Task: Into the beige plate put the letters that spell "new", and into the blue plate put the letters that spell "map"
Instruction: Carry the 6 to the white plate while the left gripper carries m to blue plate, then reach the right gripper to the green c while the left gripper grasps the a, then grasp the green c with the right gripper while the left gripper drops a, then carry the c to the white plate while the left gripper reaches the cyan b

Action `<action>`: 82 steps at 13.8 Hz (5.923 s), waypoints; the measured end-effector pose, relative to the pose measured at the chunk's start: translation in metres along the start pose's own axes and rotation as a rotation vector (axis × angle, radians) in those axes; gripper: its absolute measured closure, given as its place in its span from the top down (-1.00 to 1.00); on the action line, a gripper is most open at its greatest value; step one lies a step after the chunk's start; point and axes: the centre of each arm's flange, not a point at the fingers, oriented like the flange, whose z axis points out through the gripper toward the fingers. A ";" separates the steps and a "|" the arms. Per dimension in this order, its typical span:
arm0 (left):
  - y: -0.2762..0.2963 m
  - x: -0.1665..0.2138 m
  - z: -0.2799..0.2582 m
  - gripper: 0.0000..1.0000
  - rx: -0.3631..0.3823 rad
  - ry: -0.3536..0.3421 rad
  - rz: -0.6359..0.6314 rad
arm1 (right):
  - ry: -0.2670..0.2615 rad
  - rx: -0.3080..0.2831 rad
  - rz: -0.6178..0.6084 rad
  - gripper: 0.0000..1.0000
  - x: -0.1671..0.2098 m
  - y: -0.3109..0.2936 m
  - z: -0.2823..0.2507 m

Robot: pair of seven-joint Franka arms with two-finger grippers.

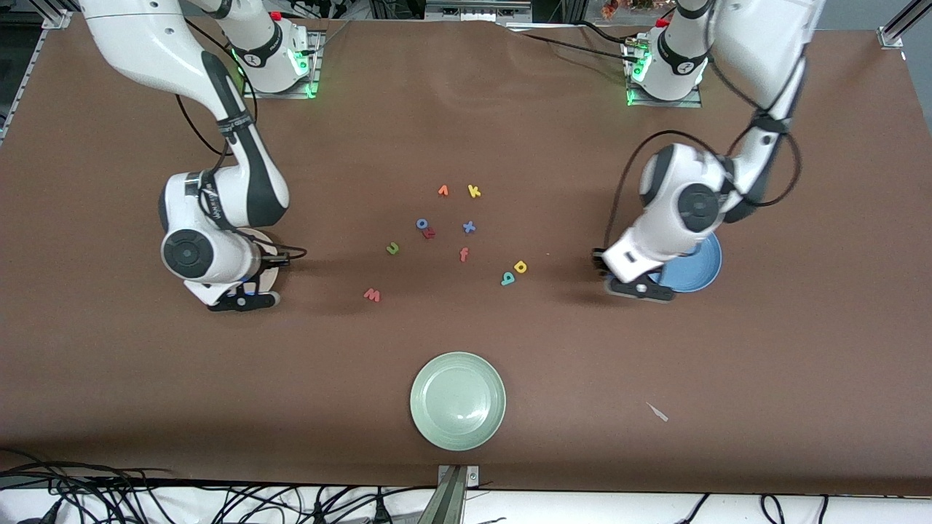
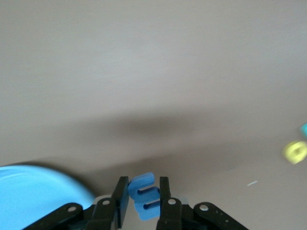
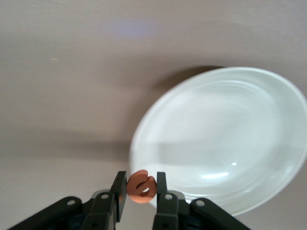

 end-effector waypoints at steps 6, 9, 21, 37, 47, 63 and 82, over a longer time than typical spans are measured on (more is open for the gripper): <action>-0.073 -0.039 0.015 -0.20 -0.009 -0.065 0.066 | -0.029 0.011 -0.001 0.07 0.003 0.041 0.018; -0.060 -0.038 0.015 0.38 -0.013 -0.058 0.090 | 0.001 0.017 0.034 0.70 0.008 0.016 0.003; 0.164 -0.008 0.065 0.73 -0.115 0.024 0.281 | 0.057 0.133 0.332 1.00 -0.004 -0.145 -0.024; 0.219 -0.001 0.109 0.49 -0.024 0.034 0.430 | 0.157 0.208 0.536 1.00 -0.056 -0.249 0.037; 0.216 0.007 0.105 -0.44 -0.014 0.052 0.433 | 0.158 0.208 0.540 0.59 -0.059 -0.257 0.052; -0.111 -0.070 0.022 -0.21 -0.025 -0.021 0.218 | 0.164 0.215 0.535 -0.37 -0.060 -0.260 0.049; 0.223 0.018 0.062 0.53 -0.069 0.079 0.205 | 0.100 0.106 0.342 -0.46 -0.036 -0.201 0.015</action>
